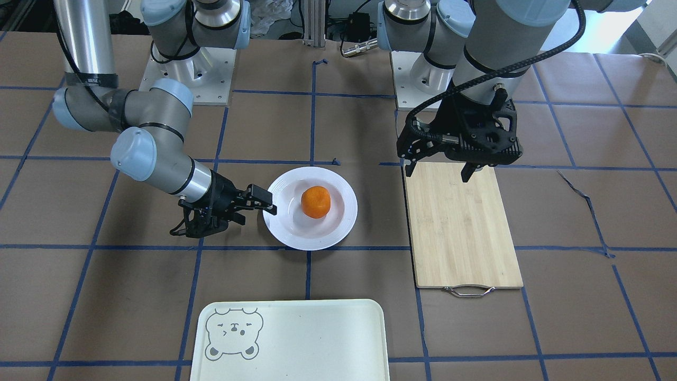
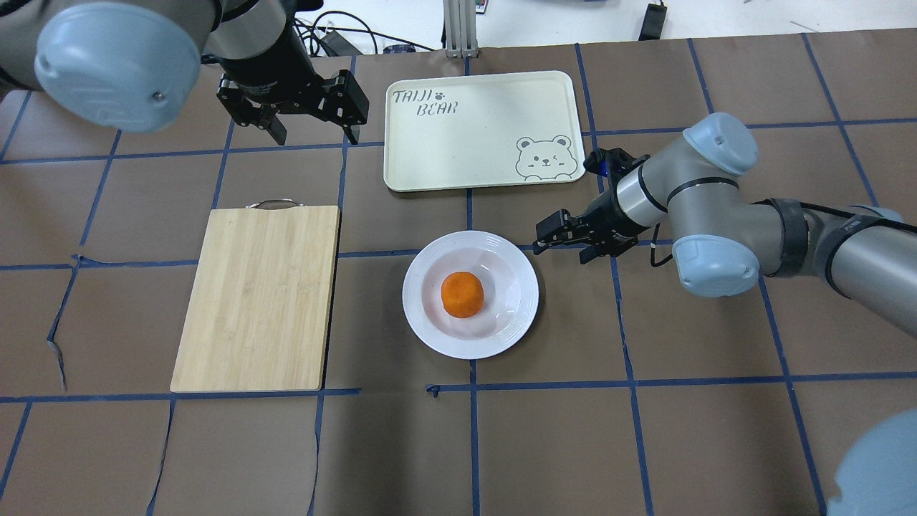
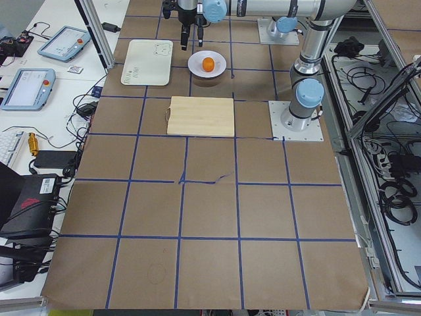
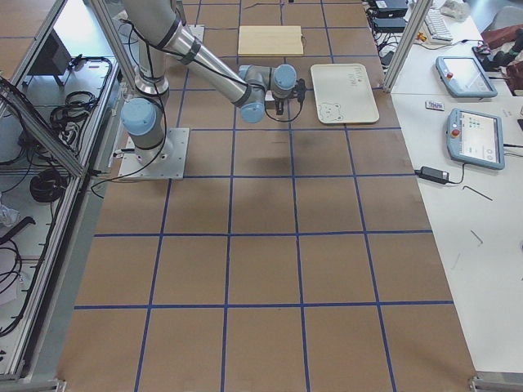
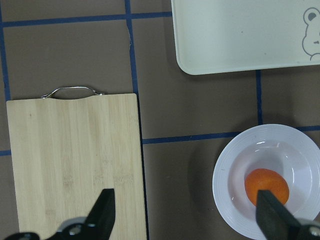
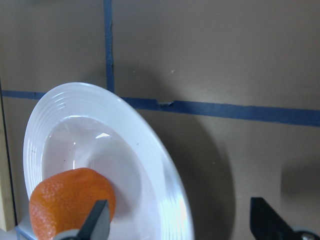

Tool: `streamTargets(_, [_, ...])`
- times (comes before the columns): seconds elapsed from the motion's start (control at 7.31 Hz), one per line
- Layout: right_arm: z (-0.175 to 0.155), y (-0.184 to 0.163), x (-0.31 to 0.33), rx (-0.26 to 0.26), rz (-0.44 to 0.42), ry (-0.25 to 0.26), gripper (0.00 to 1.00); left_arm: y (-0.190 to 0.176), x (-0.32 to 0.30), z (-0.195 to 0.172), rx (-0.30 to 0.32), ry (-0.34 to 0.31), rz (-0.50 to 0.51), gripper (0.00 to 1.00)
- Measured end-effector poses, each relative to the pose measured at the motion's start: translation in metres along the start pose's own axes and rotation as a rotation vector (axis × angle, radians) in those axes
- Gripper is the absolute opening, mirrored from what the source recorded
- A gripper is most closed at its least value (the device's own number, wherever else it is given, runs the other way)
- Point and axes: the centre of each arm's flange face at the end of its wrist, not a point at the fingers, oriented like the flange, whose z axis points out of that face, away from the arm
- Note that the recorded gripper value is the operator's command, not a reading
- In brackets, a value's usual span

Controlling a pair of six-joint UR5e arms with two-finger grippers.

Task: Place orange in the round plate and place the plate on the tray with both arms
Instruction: 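Grasp the rim of the white plate with the right gripper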

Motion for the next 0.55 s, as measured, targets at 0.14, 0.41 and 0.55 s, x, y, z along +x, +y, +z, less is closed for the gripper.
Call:
streamTargets(0.14, [0.011,0.003,-0.011,-0.006,-0.025,-0.003,0.95,0.008,-0.003,-0.003,-0.022,-0.002,-0.005,1.00])
streamTargets(0.41, [0.027,0.003,-0.016,-0.004,-0.044,-0.003,0.61,0.020,-0.005,-0.006,-0.069,-0.001,-0.008,1.00])
streamTargets(0.55, [0.031,0.002,-0.014,-0.004,-0.046,-0.002,0.40,0.022,-0.005,-0.006,-0.076,-0.001,-0.006,1.00])
